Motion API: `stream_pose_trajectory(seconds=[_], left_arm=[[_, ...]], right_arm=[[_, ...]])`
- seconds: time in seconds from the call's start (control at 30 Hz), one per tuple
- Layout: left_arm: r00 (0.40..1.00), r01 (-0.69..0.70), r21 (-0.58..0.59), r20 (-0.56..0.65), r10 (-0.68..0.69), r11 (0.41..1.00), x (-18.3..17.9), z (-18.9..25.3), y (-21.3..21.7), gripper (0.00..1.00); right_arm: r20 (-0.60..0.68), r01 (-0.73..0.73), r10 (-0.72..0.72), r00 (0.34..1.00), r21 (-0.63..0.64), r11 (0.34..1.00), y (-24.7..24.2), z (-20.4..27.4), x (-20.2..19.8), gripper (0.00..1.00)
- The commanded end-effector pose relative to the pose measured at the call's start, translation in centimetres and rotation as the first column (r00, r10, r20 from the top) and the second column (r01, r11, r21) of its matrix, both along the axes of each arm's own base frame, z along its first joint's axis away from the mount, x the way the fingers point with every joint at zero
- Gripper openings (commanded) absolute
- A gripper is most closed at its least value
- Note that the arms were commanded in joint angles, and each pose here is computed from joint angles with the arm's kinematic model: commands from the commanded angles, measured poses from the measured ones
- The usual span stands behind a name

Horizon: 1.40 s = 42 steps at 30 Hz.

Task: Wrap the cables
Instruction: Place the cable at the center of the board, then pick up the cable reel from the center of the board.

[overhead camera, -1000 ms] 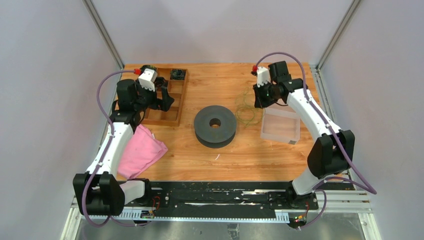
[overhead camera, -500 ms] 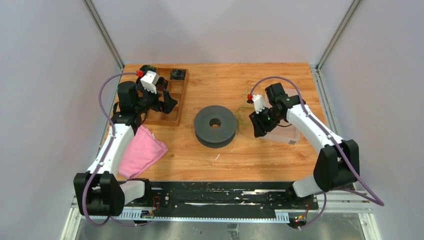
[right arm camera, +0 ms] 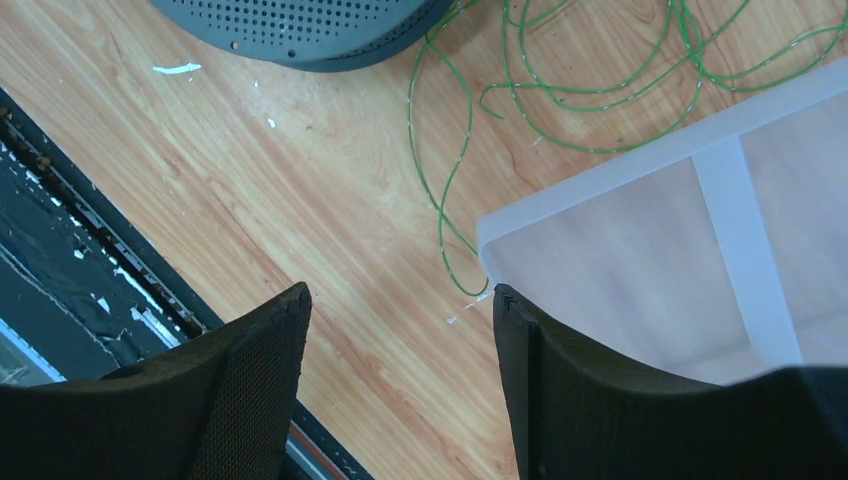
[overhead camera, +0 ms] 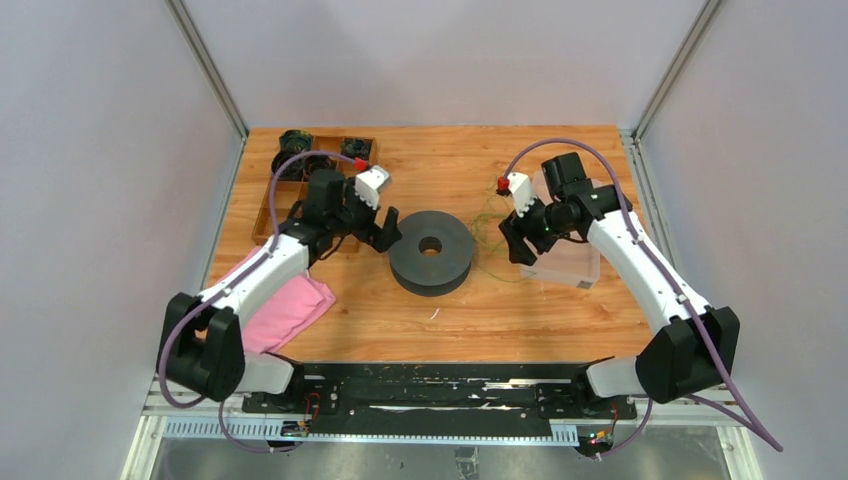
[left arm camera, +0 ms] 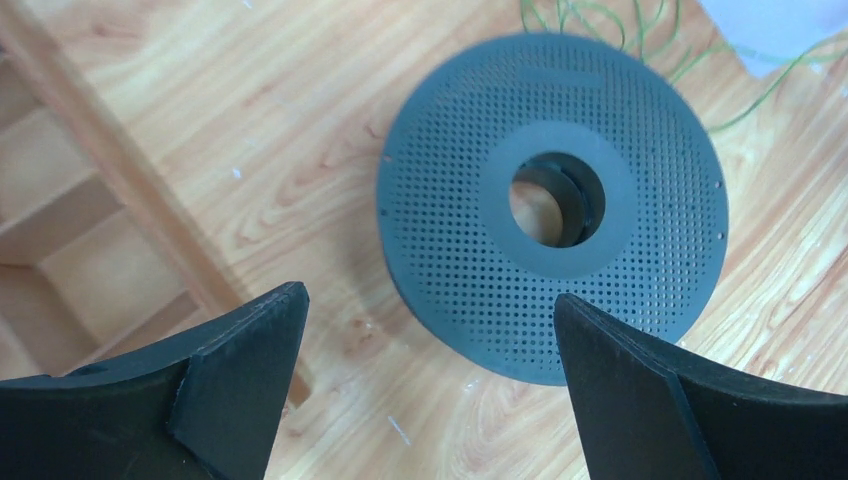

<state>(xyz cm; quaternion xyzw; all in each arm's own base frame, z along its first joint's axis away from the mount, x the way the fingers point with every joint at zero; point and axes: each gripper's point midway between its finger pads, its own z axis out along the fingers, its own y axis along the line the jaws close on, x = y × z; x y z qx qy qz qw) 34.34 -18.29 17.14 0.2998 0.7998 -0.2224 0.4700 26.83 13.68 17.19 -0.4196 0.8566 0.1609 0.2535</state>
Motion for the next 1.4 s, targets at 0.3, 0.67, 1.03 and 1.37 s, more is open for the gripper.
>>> stream_pose_trajectory(seconds=[0.3,0.67,1.03,1.37], left_arm=[[0.983,0.176,0.280,0.003,-0.184,0.944,-1.2,-2.8,-7.4,0.98],[0.779,0.584,0.363,0.002,-0.627,0.726,-9.7,-3.9,-11.9,0.98],[0.739,0.617,0.477,-0.078,-0.669,0.626,-8.7,-6.9,-12.6,0.98],[0.749,0.593,0.535,-0.094,-0.656,0.602,-7.4,-8.7,-12.3,0.98]], right_arm=[[0.046,0.098,-0.097,0.994,-0.029,0.995,-0.6,-1.9,1.5,0.65],[0.093,0.207,-0.206,0.974,-0.003,0.978,-2.9,-2.5,1.1,0.65],[0.084,0.228,-0.231,0.969,0.034,0.973,-3.7,-2.5,0.6,0.64],[0.070,0.223,-0.226,0.972,0.038,0.974,-3.5,-2.8,0.5,0.63]])
